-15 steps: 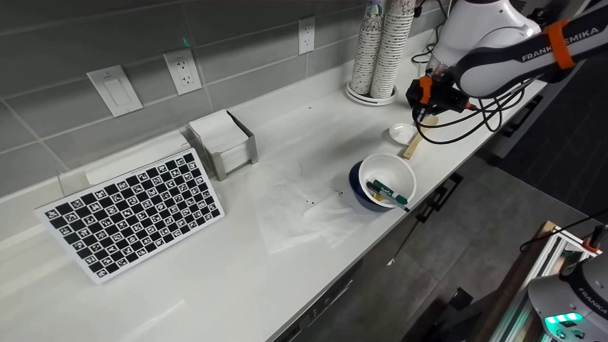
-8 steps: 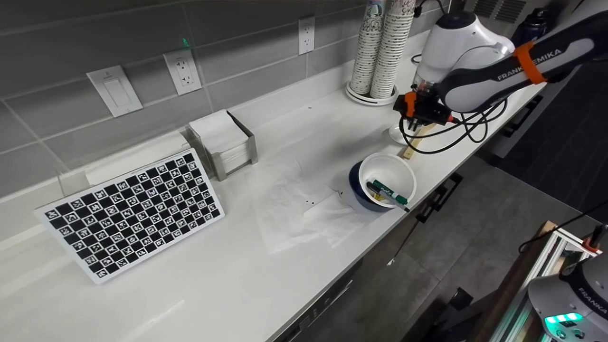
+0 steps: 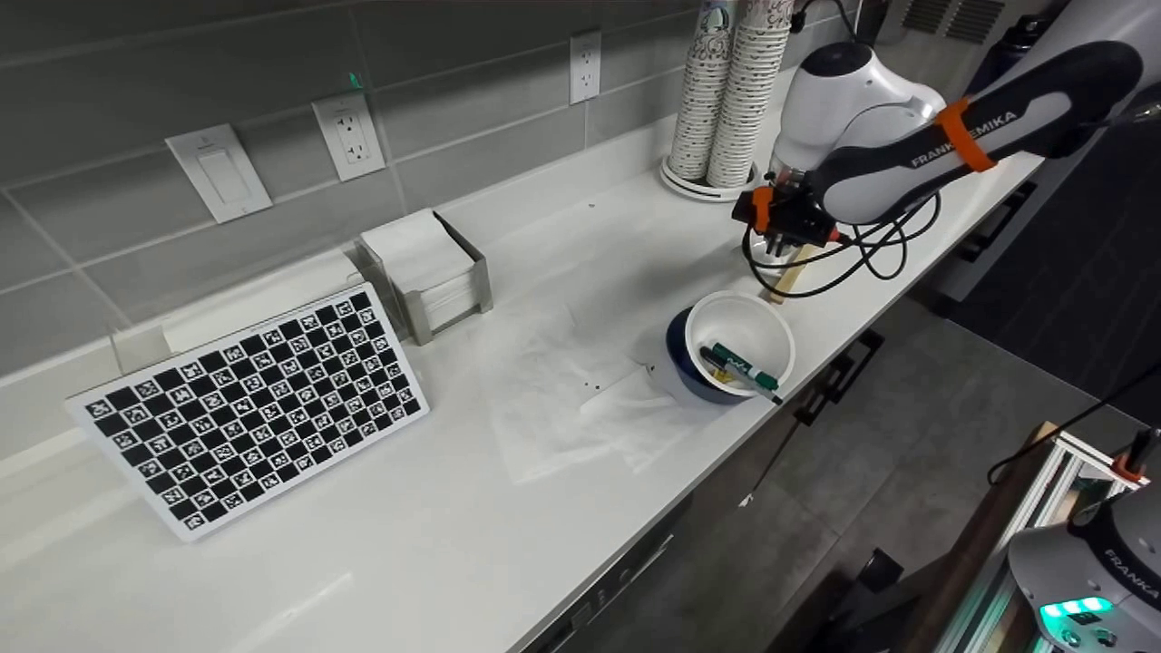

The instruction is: Put the small white mug on the ceramic plate on the left

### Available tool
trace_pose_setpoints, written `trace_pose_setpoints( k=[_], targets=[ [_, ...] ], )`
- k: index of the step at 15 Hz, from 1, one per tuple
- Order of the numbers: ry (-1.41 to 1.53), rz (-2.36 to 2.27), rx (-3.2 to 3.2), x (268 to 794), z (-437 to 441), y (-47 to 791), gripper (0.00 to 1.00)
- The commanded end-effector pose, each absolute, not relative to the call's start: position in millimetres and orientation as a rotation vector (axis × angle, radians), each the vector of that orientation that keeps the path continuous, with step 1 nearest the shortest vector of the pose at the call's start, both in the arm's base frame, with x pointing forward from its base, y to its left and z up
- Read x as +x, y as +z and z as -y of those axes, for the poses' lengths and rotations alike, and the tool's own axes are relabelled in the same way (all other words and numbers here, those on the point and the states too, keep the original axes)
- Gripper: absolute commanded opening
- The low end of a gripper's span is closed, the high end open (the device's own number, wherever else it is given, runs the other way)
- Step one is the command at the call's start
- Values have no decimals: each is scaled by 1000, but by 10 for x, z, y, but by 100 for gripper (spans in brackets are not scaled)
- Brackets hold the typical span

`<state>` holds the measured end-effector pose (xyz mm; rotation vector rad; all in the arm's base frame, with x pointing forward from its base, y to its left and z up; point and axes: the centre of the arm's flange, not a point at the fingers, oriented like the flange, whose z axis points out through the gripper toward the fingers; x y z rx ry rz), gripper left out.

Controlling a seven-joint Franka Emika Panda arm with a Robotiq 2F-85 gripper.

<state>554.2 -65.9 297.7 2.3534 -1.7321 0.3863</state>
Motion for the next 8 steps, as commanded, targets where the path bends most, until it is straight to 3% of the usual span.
trace_pose_setpoints(
  k=[1,5,6,8],
  targets=[
    [411,1732,2304,5694,670,2893,3],
    [393,1730,2298,5738,681,2820,3],
    [383,1729,2296,5742,677,2820,26],
    [375,1726,2286,5753,676,2818,43]
  ],
)
